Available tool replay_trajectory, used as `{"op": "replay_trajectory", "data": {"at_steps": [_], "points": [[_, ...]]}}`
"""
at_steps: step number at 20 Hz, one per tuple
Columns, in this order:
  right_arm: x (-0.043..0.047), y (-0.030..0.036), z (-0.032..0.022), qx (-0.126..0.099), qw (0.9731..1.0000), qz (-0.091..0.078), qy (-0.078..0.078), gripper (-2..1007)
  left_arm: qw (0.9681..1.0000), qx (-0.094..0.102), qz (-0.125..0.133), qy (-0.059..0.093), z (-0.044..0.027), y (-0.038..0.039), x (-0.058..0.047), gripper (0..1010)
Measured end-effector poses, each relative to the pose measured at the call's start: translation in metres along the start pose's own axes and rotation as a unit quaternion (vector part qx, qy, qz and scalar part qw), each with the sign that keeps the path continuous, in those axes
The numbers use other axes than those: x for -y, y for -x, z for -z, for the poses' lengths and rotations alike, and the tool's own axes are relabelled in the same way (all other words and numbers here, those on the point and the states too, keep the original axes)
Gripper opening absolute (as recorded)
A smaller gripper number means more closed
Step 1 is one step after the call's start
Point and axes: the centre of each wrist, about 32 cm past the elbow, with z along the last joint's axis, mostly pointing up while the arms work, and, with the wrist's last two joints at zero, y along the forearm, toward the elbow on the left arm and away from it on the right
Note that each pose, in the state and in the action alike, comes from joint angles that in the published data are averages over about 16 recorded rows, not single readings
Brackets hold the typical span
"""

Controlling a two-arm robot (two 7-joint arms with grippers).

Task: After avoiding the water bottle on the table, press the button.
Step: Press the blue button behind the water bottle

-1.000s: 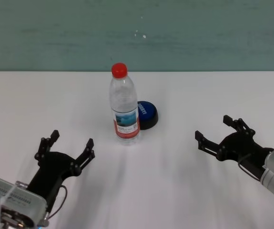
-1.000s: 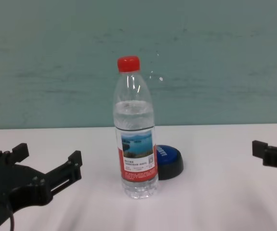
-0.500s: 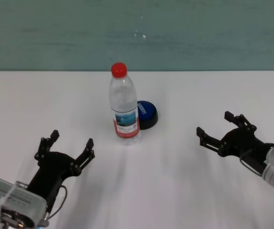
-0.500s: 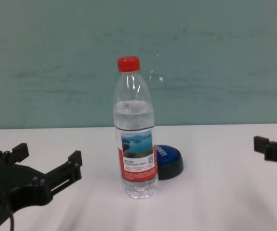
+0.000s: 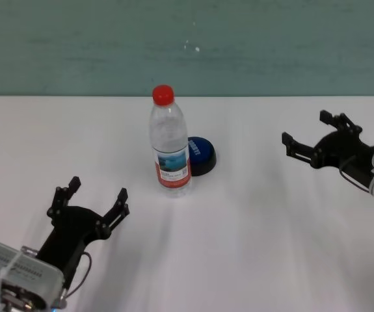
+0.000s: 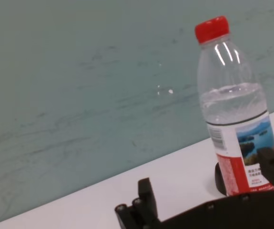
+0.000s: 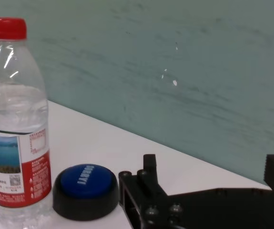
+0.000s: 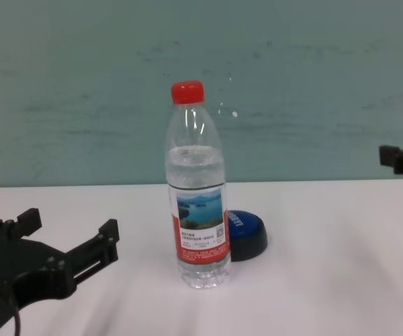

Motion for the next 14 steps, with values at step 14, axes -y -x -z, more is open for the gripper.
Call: {"op": "replay_trajectory", "data": {"at_steps": [14], "points": [[-0.0616, -0.0378, -0.0188, 0.002, 0.999, -0.044, 0.002, 1004, 1.0, 0.0, 0.0, 0.0, 0.0, 0.0, 0.0, 1000]]}}
